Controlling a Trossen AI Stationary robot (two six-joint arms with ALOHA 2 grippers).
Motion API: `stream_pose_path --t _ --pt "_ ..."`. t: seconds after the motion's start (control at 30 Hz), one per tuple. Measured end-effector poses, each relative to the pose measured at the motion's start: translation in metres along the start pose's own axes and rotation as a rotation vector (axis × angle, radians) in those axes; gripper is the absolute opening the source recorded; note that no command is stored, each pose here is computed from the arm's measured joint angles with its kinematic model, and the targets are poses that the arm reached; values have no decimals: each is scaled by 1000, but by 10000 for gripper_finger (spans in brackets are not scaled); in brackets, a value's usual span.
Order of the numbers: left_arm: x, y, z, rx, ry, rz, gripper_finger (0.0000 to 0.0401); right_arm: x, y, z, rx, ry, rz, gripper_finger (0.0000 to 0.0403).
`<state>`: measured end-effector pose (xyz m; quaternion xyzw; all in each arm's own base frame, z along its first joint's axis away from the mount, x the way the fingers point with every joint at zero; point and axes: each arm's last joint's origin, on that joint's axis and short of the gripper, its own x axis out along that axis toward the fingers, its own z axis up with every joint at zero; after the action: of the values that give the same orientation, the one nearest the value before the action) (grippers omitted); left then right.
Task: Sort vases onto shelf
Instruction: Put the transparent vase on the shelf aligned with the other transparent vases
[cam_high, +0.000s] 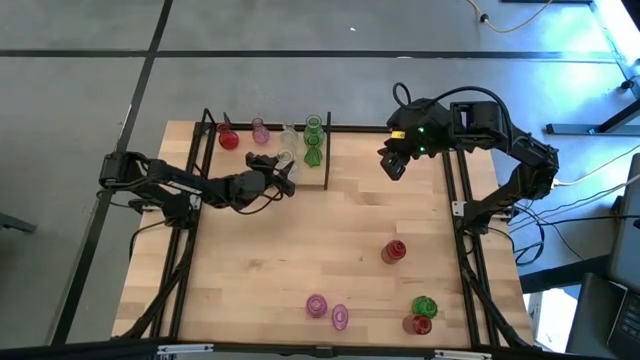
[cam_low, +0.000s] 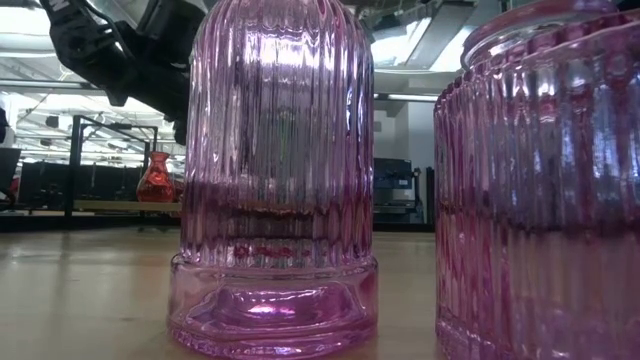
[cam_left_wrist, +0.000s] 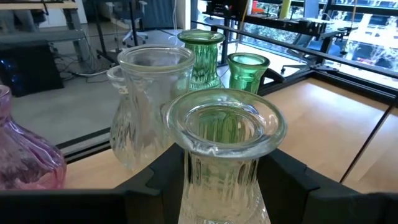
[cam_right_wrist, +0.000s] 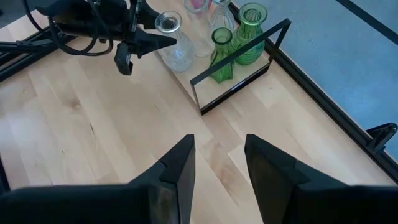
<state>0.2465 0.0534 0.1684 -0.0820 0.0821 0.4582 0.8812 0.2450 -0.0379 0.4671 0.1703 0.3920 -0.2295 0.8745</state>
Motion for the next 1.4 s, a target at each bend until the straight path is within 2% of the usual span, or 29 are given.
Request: stream_pose_path --t 0.37,0.53,0.67,1.4 --pt "0 0 0 2 4 -1 160 0 0 0 0 -1 -1 127" --pt "0 1 -2 13 12 8 210 0 0 0 0 -1 -2 127" --pt "0 1 -3 17 17 10 228 0 0 0 0 -1 -3 127" --pt "0 1 -2 11 11 11 235 0 0 0 0 0 -1 127"
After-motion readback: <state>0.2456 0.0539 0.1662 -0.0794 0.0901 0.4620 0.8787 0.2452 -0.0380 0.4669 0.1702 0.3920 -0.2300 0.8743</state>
